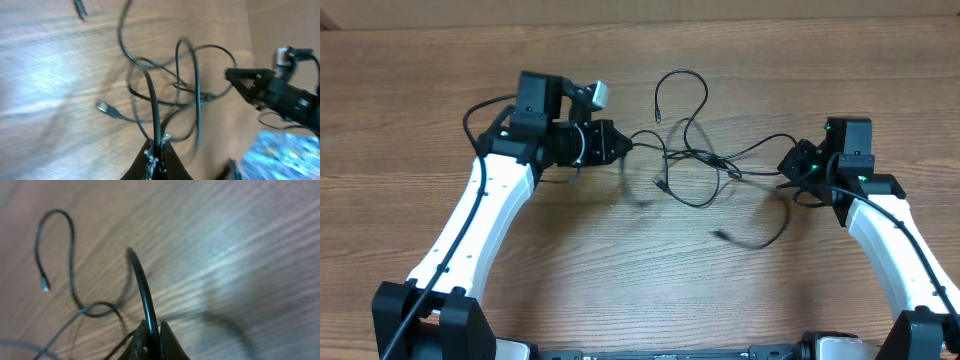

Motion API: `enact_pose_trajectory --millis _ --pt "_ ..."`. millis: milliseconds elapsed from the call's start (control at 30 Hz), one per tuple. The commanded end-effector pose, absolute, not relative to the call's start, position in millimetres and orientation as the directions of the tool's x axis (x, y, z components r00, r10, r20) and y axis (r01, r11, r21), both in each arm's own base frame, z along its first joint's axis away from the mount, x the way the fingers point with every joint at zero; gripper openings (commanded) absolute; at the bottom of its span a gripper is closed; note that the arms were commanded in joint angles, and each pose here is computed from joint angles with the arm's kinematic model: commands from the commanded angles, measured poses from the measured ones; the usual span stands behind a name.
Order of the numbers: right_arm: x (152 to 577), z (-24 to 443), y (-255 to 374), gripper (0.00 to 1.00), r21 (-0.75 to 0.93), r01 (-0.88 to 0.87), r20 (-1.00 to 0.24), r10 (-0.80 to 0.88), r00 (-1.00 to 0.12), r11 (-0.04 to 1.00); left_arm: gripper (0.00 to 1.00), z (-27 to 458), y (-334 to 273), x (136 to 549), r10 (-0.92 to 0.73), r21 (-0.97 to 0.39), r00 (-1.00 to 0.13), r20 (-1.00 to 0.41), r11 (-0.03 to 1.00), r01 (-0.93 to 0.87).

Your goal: Untangle cables

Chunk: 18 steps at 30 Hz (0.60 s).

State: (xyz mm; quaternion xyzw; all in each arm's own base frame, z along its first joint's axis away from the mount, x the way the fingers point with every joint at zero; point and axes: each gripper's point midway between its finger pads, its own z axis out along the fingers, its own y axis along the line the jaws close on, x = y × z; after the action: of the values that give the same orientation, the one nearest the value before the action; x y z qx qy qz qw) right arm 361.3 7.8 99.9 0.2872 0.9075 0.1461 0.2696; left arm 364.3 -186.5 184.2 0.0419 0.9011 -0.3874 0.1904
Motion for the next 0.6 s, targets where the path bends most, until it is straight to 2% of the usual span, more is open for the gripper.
enact_pose_trajectory --millis 0,100,233,300,333,367,433,467,500,567 --pt "377 117 21 0.03 0.496 0.328 -0.438 0.558 -0.704 0.804 0.06 188 -175 372 -0.065 -0.606 -0.89 -0.452 0.754 0.253" --pt "389 136 42 0.04 0.564 0.161 -0.489 0.485 -0.725 0.81 0.04 176 -160 377 -0.079 -0.533 -0.888 -0.454 0.822 0.199" --pt "396 150 46 0.04 0.581 0.124 -0.511 0.478 -0.714 0.805 0.05 161 -135 380 -0.137 -0.433 -0.89 -0.434 0.899 0.073" --pt "394 154 55 0.04 0.594 0.059 -0.518 0.437 -0.735 0.803 0.29 156 -126 378 -0.148 -0.397 -0.895 -0.421 0.917 0.035" --pt "391 154 59 0.04 0.597 0.041 -0.514 0.421 -0.747 0.802 0.45 155 -126 376 -0.144 -0.393 -0.899 -0.414 0.919 0.033" --pt "388 152 60 0.04 0.594 0.037 -0.507 0.41 -0.758 0.804 0.48 154 -125 375 -0.144 -0.392 -0.901 -0.41 0.92 0.031" --pt "381 144 61 0.07 0.589 0.054 -0.477 0.4 -0.783 0.807 0.48 153 -124 373 -0.144 -0.388 -0.904 -0.404 0.921 0.027" --pt "376 140 61 0.13 0.58 0.057 -0.464 0.387 -0.797 0.813 0.48 152 -123 373 -0.145 -0.38 -0.903 -0.403 0.925 0.022" --pt "370 134 60 0.25 0.566 0.07 -0.447 0.377 -0.811 0.821 0.49 151 -121 373 -0.146 -0.372 -0.904 -0.402 0.928 0.016" --pt "362 125 55 0.29 0.539 0.115 -0.414 0.381 -0.827 0.835 0.52 151 -121 372 -0.145 -0.374 -0.905 -0.399 0.927 0.016"
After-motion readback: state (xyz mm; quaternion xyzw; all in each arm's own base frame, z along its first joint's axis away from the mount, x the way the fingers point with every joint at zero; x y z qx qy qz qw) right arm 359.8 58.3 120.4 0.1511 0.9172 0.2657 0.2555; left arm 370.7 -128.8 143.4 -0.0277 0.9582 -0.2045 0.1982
